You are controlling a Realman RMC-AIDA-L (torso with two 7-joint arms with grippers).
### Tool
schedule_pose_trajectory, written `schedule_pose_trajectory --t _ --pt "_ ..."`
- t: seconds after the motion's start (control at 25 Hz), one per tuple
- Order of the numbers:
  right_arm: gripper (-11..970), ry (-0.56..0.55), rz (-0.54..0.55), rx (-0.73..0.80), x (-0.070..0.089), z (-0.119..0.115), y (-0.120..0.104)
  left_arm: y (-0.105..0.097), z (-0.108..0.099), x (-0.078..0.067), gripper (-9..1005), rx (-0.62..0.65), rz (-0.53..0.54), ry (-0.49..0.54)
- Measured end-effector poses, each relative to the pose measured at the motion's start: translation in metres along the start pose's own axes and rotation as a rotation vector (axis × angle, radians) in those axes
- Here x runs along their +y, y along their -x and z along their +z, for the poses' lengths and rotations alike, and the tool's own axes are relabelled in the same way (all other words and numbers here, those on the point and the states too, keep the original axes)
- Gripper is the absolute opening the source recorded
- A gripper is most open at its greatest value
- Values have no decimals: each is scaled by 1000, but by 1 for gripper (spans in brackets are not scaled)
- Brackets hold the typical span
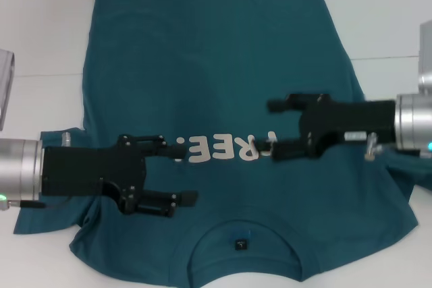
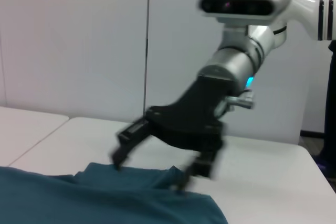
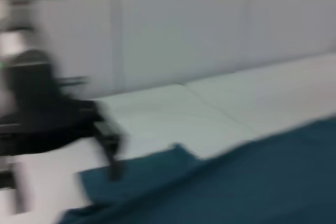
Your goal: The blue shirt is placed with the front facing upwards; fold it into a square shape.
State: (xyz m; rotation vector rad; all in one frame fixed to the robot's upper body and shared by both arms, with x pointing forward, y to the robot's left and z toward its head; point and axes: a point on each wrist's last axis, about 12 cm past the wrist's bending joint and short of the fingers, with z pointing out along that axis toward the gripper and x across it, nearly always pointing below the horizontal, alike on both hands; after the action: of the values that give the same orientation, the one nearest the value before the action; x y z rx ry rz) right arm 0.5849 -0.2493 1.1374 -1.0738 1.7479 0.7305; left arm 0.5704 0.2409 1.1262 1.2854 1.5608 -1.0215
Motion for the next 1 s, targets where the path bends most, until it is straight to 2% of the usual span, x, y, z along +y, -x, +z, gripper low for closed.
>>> schedule_pose_trajectory --t 0.16,0.4,0.64,0.8,1.0 --pt "913 -163 107 38 -19 -15 0 0 6 -2 842 -12 -10 -5" --pt "910 -333 335 184 -40 -46 -1 5 17 -1 843 -20 -28 -17" --pt "907 -435 496 376 -43 -74 -16 7 21 -1 843 -22 -34 -26" --pt "905 -480 559 498 -42 -88 -28 8 23 0 843 -24 -34 -26" --pt "902 -542 629 544 -42 -108 -42 8 28 -2 843 -37 -45 -30"
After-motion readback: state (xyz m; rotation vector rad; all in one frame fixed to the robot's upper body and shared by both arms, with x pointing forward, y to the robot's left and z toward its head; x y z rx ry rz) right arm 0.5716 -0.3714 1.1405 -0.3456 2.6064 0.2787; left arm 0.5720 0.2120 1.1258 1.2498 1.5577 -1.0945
